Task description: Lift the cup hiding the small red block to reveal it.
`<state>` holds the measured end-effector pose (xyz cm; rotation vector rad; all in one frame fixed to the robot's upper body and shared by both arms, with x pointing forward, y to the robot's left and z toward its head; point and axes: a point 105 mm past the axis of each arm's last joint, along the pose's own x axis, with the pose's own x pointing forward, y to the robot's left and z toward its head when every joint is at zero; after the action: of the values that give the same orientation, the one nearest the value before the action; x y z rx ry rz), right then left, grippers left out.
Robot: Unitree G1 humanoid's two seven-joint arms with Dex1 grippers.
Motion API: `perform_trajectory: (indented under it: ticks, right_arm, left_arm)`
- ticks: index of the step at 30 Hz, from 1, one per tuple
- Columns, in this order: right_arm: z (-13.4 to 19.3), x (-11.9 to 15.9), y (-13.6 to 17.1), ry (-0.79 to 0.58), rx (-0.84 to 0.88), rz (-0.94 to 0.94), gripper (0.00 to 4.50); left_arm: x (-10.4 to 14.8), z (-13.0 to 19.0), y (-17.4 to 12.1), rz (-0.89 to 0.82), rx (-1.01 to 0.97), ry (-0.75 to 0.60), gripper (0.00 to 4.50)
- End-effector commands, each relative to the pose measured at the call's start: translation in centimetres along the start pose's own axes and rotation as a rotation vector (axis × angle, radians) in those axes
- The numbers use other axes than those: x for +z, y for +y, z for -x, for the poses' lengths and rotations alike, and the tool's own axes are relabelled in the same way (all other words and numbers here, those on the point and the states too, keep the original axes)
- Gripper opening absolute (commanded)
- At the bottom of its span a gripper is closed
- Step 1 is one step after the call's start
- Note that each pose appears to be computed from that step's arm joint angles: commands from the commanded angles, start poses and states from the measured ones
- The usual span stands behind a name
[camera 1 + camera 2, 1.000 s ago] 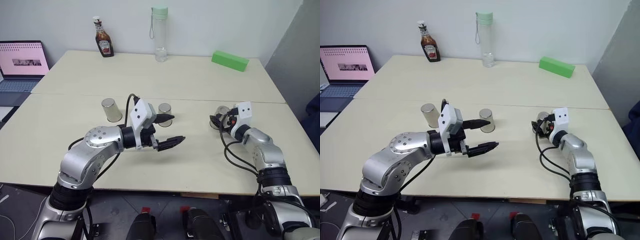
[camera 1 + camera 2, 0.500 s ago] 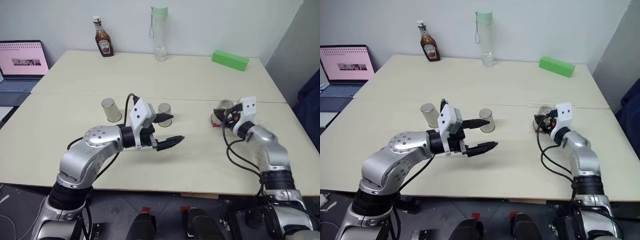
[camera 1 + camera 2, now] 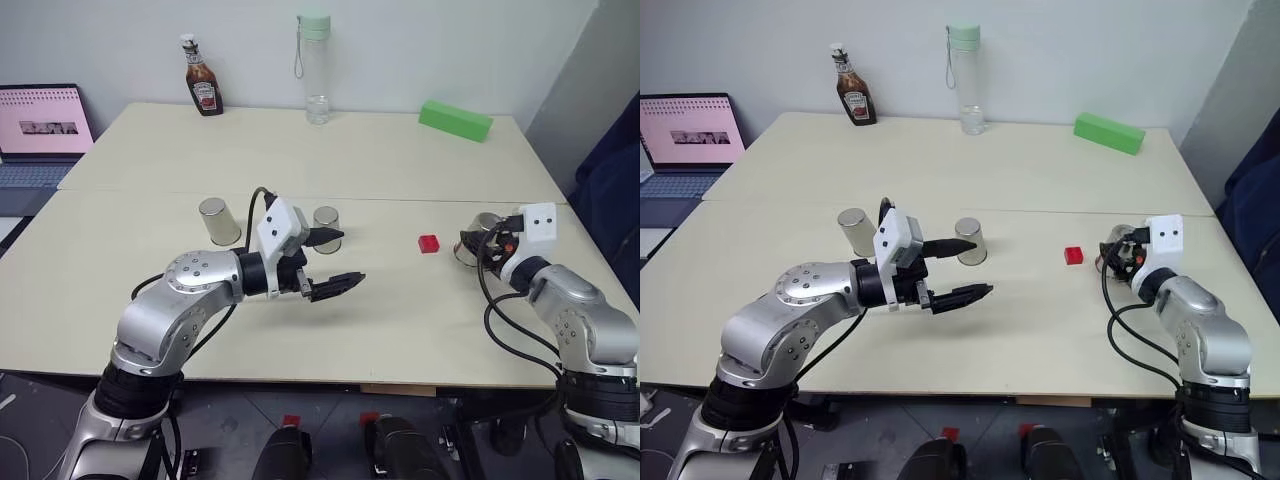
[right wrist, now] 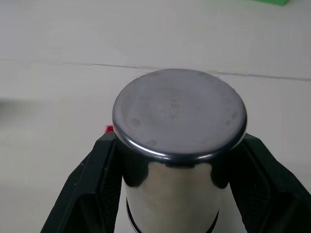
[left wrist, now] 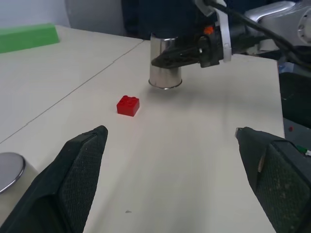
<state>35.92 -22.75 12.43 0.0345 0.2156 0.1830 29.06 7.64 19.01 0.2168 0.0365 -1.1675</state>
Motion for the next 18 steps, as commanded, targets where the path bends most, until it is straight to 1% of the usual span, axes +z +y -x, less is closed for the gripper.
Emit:
perform_trajectory:
  ticks: [1, 2, 5, 9, 11, 13, 15, 18]
  right_arm:
    - [-0.2, -0.4, -0.8, -0.025, -0.026, -0.014, 3.46]
    - [-0.3, -0.7, -0.7, -0.022, -0.022, -0.014, 3.84]
    - [-0.1, -0.8, -0.6, -0.023, -0.018, 0.004, 4.46]
    - [0.9, 0.5, -0.5, -0.021, 0.003, 0.078, 4.46]
    - [2.1, 1.1, -0.1, 0.017, 0.045, 0.144, 4.46]
    - [3.7, 1.2, 0.3, 0.080, 0.090, 0.206, 4.46]
    - [5.9, 1.8, 0.4, 0.137, 0.125, 0.229, 4.46]
    - [8.2, 3.1, 1.2, 0.157, 0.188, 0.187, 4.46]
  left_arm:
    - [0.9, -0.1, -0.1, -0.031, -0.013, -0.025, 4.50]
    - [0.9, -0.1, -0.1, -0.031, -0.012, -0.026, 4.50]
    - [0.9, 0.0, -0.2, -0.029, -0.007, -0.027, 4.50]
    - [0.9, 0.3, -0.3, -0.020, 0.000, -0.028, 4.50]
    - [0.8, 0.5, -0.4, -0.017, 0.003, -0.021, 4.50]
    - [0.5, 0.9, -0.4, -0.016, 0.008, -0.003, 4.50]
    - [0.2, 1.8, -0.2, -0.007, 0.027, 0.018, 4.50]
    - [-0.4, 3.2, 0.1, 0.009, 0.060, 0.060, 4.50]
